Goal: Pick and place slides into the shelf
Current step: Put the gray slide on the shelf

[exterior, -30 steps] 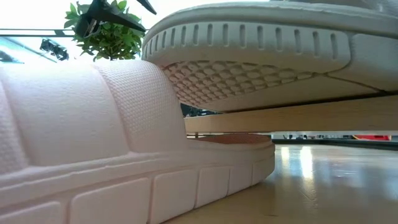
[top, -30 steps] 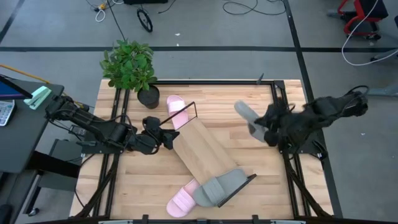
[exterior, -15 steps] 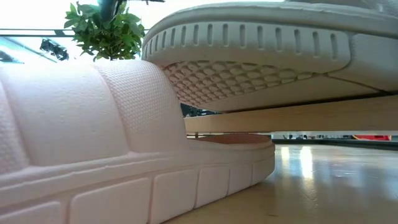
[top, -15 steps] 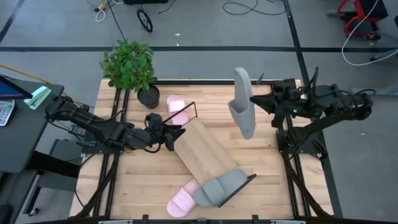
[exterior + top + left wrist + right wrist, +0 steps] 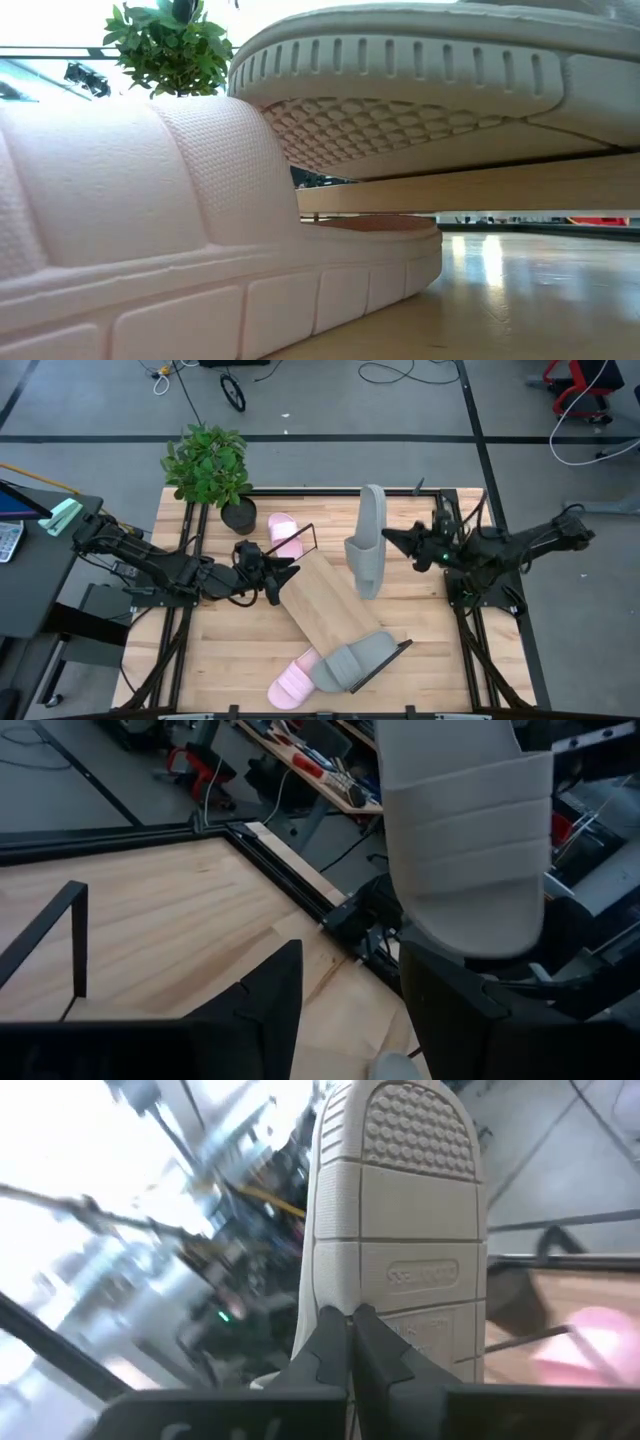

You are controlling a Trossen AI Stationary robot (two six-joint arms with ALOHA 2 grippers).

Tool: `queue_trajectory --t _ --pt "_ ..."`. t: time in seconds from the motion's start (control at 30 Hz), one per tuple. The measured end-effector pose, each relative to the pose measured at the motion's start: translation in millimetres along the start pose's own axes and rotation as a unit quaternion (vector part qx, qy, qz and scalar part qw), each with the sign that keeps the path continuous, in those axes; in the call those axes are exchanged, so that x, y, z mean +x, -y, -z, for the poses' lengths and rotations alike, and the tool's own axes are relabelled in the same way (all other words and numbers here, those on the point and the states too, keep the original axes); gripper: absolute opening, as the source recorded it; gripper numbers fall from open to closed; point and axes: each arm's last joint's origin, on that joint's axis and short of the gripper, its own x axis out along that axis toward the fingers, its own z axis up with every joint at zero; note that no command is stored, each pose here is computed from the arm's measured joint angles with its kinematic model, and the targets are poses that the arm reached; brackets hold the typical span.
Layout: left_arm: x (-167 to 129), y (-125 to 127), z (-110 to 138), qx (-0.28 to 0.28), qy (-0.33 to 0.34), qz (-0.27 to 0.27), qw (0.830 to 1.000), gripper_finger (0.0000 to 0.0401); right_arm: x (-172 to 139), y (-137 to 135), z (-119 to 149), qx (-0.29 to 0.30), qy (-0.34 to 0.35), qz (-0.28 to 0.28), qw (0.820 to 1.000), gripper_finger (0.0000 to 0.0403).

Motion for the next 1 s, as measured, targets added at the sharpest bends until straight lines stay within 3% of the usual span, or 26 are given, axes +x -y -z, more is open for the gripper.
queue_trajectory --t 0.23,0.43,0.67,1.0 --pt "-0.1 -0.2 -2.2 0.029 0.023 -0.017 0.999 0.0172 -10.8 17.2 37.2 0.084 0.110 -0.011 0.990 0.0001" --pt "-1.1 8.4 -13.5 0.153 0.072 -0.001 0.986 0.0179 -0.7 17.1 45.3 0.082 0.132 -0.005 0.988 0.0001" --pt "-4.1 19.0 -25.6 0.319 0.122 0.043 0.939 0.0194 11.9 18.8 51.1 0.112 0.137 0.004 0.984 0.0001" --pt "6.0 26.5 -18.4 0.462 0.131 0.056 0.875 0.0240 27.2 10.3 30.5 0.140 0.163 -0.020 0.977 0.0001"
